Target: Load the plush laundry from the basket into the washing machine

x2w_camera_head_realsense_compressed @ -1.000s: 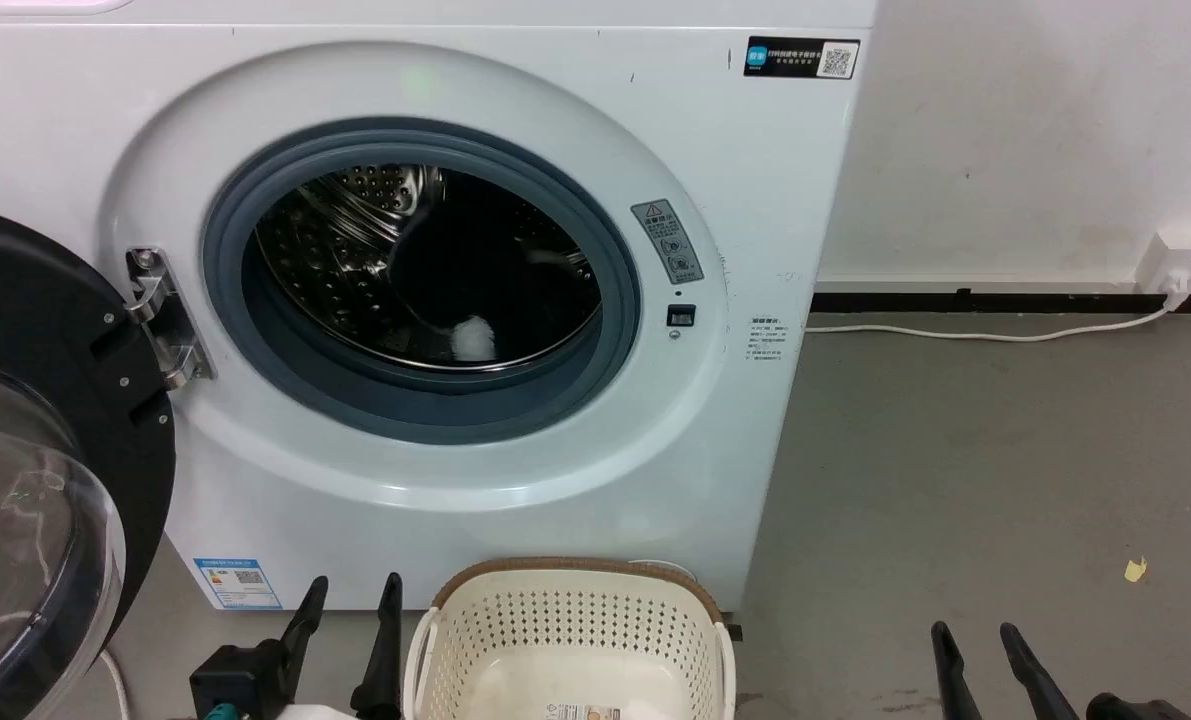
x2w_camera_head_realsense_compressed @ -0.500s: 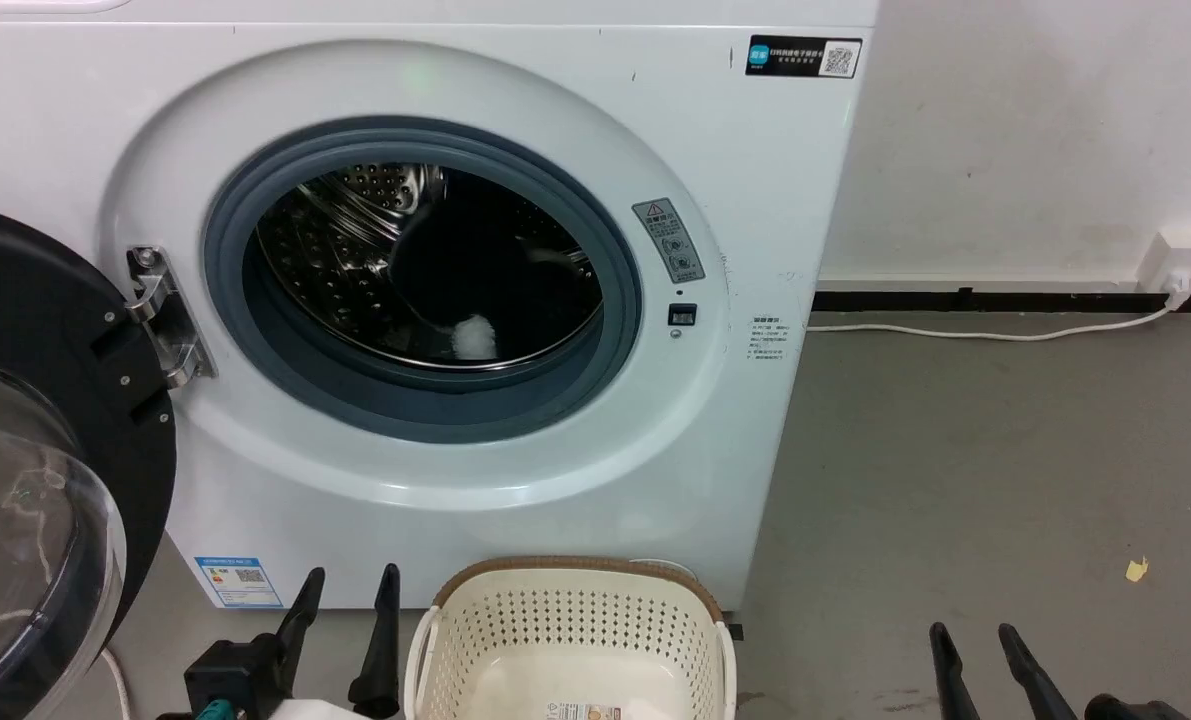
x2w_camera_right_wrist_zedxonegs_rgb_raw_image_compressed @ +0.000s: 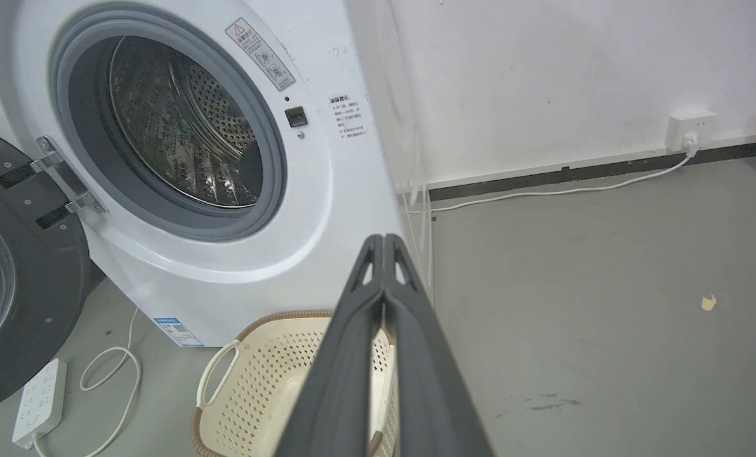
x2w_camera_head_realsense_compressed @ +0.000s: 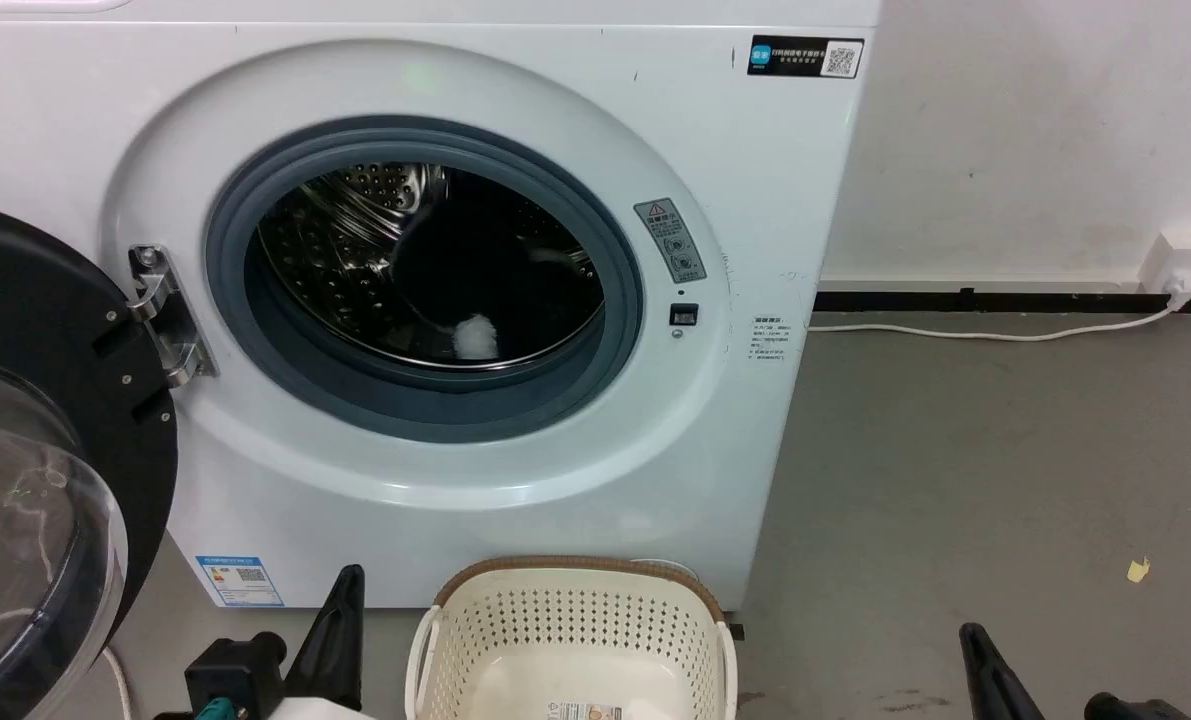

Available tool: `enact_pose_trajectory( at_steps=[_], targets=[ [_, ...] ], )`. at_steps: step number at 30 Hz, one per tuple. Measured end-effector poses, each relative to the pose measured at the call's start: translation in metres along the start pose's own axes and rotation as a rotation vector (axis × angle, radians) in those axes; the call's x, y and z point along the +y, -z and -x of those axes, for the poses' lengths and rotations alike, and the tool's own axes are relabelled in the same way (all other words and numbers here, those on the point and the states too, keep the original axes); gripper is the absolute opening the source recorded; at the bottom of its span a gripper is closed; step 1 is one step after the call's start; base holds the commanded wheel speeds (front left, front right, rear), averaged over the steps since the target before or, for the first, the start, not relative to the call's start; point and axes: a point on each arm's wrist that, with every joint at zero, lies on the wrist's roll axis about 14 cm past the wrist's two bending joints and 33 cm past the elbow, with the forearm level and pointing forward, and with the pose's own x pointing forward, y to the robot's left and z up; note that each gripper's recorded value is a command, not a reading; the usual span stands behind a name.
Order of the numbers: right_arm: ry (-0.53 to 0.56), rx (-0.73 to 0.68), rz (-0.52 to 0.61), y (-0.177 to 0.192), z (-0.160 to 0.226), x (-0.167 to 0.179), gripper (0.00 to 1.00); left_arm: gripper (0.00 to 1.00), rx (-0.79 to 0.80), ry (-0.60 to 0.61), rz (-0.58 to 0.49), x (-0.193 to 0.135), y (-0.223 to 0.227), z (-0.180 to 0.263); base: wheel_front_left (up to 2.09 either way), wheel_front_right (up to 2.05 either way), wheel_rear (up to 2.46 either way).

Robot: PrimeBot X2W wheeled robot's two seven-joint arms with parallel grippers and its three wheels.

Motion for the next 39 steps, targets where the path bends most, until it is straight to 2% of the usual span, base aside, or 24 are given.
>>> enact_pose_trajectory(
  at_steps=[39],
  targets=[
    [0.003,0.020,0.092,-0.007,-0.011,-0.004,0.00,0.00,0.016,0.028,-0.067,-0.012,-0.002,-0.016,0.00,0.00,0.00]
  ],
)
